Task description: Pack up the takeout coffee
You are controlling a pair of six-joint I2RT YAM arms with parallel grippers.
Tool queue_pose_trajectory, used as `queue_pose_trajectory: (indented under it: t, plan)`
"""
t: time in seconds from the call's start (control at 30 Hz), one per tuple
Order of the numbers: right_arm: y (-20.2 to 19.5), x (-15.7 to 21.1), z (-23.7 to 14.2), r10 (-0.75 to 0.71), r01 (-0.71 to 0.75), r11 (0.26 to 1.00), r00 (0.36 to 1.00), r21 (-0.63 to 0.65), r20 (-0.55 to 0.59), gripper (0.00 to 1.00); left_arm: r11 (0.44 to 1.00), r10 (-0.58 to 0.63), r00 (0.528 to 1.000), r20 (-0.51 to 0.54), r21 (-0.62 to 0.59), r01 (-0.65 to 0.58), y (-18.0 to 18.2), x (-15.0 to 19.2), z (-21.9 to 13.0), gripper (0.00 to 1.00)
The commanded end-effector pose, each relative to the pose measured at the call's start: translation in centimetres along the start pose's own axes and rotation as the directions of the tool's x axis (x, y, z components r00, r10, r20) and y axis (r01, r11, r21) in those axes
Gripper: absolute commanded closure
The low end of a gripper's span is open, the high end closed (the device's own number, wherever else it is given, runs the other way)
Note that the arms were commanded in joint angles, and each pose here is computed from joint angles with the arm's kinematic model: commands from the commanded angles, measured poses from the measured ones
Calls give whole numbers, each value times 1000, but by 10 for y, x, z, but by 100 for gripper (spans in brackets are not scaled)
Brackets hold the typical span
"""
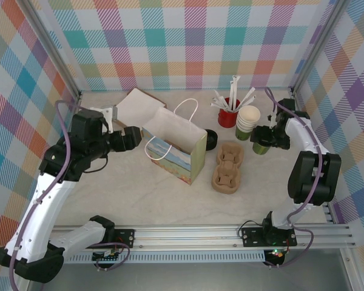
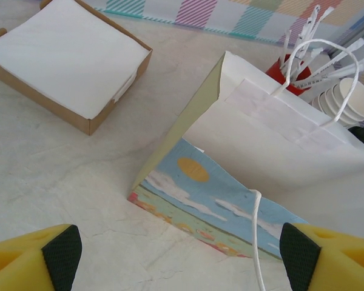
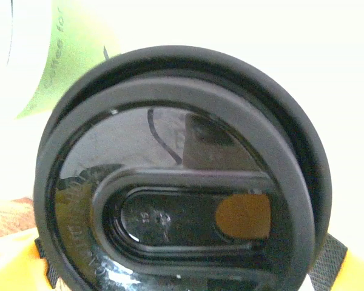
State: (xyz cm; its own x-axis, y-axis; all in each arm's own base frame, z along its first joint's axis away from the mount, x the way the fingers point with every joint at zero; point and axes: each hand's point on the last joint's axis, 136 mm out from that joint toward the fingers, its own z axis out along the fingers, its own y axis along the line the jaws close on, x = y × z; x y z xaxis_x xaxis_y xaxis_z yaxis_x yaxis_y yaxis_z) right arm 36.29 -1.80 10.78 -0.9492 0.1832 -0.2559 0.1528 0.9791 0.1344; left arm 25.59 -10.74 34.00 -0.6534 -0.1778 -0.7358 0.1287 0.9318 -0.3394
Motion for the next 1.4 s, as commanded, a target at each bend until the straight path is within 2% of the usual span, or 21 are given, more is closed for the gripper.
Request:
queue_pose_trajectory:
  t: [0.0,0.3,0.57,0.9,1.1,1.37]
  plan:
    - [2,-17,0,-6,6,1000,999,7,39,0,999,-52,999,8,-7,52,5,3,-1,13]
    - [5,-29,14,-51,51,999,998,17,30,0,999,-53,999,11,-11,53,6,2,-3,13]
    - [1,-27,24,-71,72,996,997,47,-32,0,999,-50,999,12,-11,50,6,2,-5,12]
    - [1,-19,15,-87,91,994,993,60,-75,17,999,-47,999,9,-21,47,8,4,-5,12]
    - [0,1,-2,-65,70,996,995,63,-75,18,999,-47,999,10,-21,47,8,5,-5,12]
    - [-1,58,-8,-14,22,998,991,58,-130,17,999,-49,999,14,-20,49,9,6,-5,11]
